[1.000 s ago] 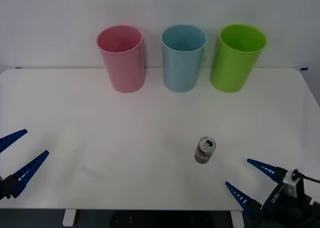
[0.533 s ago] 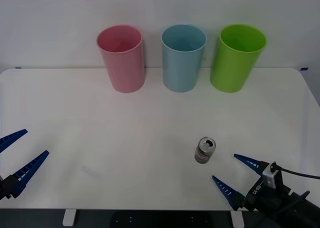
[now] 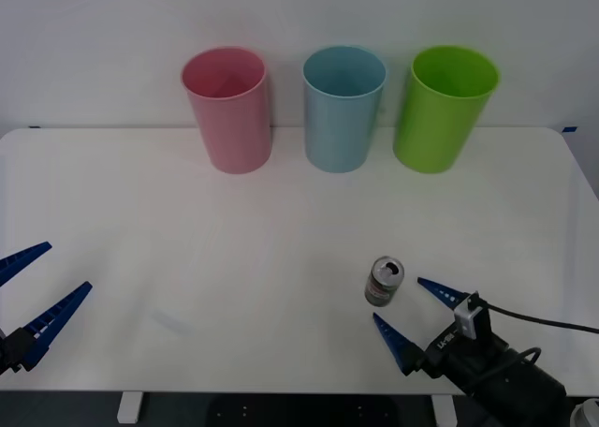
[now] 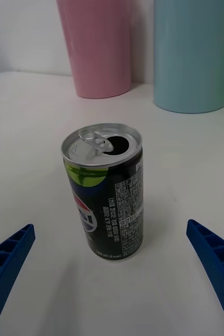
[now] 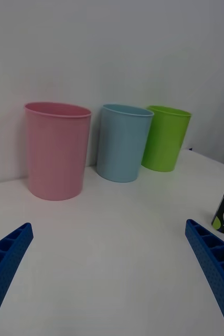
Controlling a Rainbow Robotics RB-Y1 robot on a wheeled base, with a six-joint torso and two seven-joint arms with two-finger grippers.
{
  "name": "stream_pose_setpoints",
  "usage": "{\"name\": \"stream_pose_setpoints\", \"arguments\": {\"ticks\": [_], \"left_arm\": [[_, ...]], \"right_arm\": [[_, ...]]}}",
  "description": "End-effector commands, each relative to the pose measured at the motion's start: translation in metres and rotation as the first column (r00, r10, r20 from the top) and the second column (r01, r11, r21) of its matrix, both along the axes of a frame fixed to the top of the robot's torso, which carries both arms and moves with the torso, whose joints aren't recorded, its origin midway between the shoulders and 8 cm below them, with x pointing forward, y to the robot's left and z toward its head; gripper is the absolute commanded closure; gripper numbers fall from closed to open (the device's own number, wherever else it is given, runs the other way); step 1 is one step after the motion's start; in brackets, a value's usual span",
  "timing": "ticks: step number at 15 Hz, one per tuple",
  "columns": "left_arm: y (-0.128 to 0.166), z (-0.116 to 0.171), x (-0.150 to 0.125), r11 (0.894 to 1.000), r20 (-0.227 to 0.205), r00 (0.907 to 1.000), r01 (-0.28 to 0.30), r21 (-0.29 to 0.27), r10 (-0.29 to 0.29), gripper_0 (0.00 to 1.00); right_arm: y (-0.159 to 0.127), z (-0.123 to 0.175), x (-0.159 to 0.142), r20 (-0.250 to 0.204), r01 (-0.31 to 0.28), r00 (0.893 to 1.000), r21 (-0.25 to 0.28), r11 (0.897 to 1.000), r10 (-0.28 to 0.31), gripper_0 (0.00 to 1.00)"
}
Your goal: Grasp the object on the table and drop it into the matching bin: aluminum can to the light blue bin, PET bottle to the pink bin.
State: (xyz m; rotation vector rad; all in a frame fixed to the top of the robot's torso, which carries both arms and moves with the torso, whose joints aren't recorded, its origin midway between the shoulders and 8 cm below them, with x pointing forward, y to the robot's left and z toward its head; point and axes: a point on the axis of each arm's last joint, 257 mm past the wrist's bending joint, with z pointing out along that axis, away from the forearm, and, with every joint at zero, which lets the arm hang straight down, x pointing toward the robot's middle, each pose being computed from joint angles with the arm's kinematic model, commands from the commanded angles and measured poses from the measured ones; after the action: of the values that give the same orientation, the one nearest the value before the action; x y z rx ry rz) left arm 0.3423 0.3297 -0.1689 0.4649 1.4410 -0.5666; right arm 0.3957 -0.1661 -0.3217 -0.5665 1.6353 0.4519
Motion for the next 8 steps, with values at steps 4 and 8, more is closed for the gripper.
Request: {"name": "stream_pose_setpoints", "arguments": {"ticks": [4,8], "left_arm": [[0.000,0.000,0.000,1.000,0.000,1.0000,0.000,0.000,0.000,0.00],[0.000,0.000,0.000,1.000,0.000,1.0000,0.000,0.000,0.000,0.00]], "right_arm": [[0.016,0.003,0.014,0.010,0.007,1.000,-0.009,1.000,-0.006,0.00],[0.024,0.005,0.022,0.016,0.014,1.000,-0.014,1.000,-0.014,0.00]]}}
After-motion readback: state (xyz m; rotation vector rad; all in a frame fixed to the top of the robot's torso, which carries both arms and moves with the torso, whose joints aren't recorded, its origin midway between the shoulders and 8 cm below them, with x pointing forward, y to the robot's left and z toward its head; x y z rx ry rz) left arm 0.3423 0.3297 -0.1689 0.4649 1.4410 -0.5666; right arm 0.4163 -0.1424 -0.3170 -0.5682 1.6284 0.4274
